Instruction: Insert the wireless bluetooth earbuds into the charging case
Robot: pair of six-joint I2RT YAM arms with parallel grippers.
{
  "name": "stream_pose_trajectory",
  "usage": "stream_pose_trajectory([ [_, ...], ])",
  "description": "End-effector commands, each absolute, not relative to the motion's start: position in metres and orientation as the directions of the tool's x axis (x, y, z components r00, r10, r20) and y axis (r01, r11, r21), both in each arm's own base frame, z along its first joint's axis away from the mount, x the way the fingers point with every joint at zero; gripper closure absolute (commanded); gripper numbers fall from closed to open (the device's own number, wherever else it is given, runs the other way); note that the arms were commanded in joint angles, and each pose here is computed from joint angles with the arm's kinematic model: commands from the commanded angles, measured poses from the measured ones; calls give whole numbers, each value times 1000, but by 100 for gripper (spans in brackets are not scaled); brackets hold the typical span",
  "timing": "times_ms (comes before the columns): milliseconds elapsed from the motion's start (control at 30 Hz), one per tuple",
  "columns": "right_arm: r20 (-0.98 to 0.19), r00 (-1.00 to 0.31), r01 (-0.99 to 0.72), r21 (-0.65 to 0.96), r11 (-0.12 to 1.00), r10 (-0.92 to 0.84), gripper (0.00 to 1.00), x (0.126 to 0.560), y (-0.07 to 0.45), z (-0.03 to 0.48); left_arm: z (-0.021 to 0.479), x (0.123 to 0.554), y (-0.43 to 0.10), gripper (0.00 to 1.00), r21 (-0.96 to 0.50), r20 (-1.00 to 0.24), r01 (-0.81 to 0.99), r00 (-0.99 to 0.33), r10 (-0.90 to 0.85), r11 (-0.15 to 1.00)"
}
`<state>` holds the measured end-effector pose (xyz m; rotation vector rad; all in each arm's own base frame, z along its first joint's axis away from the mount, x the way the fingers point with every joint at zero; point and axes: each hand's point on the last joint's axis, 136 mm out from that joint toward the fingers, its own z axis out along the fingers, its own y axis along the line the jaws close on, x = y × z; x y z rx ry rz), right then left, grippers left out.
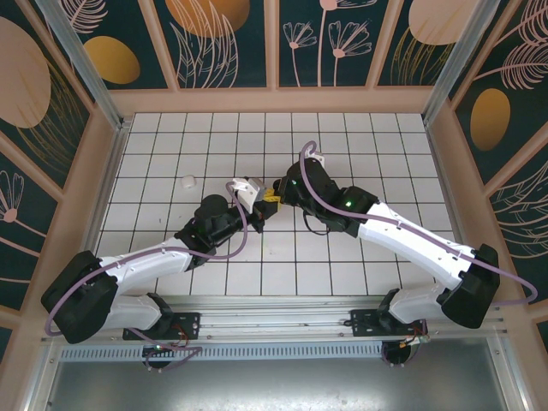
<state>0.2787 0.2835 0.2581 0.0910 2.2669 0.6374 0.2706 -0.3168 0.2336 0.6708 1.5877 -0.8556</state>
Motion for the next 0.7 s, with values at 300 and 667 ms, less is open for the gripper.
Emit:
stream_pose_trajectory([
  [300, -634, -743, -180, 499, 848, 216, 84, 263, 301, 255, 260, 269, -319, 100, -166, -986, 816, -136, -95, 553],
  [667, -629, -751, -207, 515, 832, 202, 81, 258, 309, 260, 262, 269, -319, 100, -172, -985, 816, -137, -105, 552],
])
